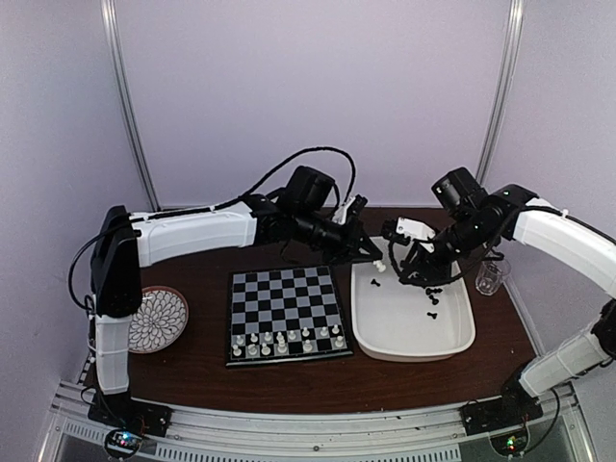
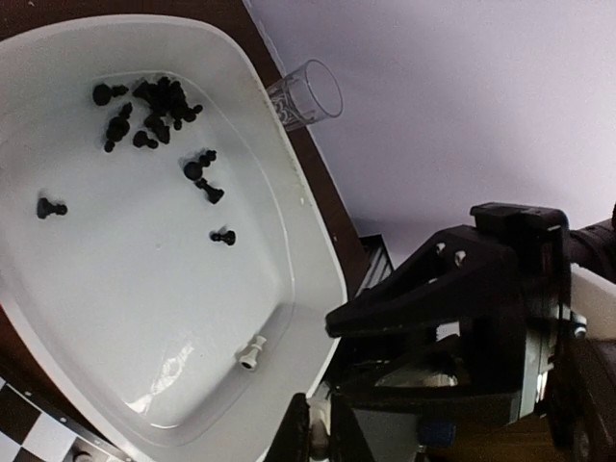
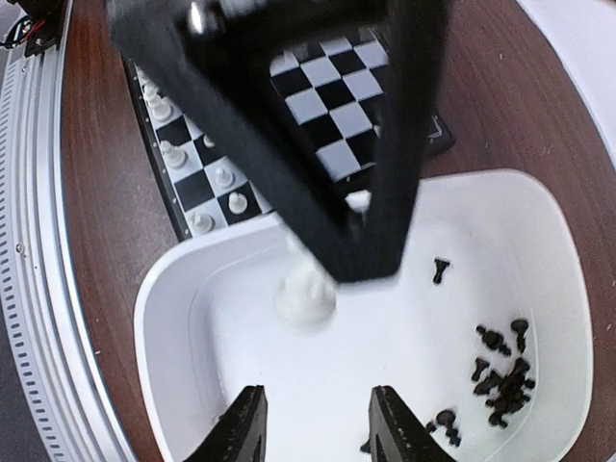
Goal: Set up the chess pieces on the board
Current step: Pass from the right arm to the left, then place the knight at g1.
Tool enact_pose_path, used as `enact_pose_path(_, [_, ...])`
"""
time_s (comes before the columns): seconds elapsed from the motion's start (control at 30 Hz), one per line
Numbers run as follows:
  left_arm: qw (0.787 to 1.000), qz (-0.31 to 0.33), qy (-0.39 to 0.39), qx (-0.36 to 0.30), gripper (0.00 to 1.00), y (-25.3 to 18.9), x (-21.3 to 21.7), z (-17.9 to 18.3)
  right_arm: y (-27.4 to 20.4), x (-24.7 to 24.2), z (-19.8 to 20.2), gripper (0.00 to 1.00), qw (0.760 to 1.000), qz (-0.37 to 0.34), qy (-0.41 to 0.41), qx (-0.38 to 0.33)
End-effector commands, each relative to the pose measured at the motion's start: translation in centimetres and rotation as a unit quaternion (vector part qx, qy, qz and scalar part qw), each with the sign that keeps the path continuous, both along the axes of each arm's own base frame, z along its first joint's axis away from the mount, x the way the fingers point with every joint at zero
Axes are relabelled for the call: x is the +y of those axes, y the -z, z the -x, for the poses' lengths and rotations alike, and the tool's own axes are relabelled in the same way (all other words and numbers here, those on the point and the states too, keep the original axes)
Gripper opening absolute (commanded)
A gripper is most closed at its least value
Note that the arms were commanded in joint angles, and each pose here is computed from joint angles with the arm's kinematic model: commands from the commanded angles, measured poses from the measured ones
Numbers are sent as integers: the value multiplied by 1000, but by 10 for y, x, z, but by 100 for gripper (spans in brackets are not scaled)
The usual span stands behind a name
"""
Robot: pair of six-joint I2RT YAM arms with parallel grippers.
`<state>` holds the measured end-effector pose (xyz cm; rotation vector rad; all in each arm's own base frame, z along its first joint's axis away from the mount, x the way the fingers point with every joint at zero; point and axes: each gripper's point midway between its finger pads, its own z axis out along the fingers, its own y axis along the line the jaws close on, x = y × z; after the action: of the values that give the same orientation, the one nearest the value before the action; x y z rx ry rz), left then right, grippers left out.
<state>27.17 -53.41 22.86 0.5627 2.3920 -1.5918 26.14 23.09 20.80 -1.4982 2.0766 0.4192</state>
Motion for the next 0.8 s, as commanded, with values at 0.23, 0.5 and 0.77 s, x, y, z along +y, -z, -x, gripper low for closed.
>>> enact_pose_path(0.23, [961,-141,58,-230,1,-6,78,44,74,-54,25,43,996,30,64,62])
enact_pose_path(0.5, [921,-250,85,-286,1,52,98,60,92,-60,15,43,993,40,82,80])
enact_pose_path(0.77, [900,-291,111,-303,1,94,88,66,96,-67,11,44,991,40,94,87])
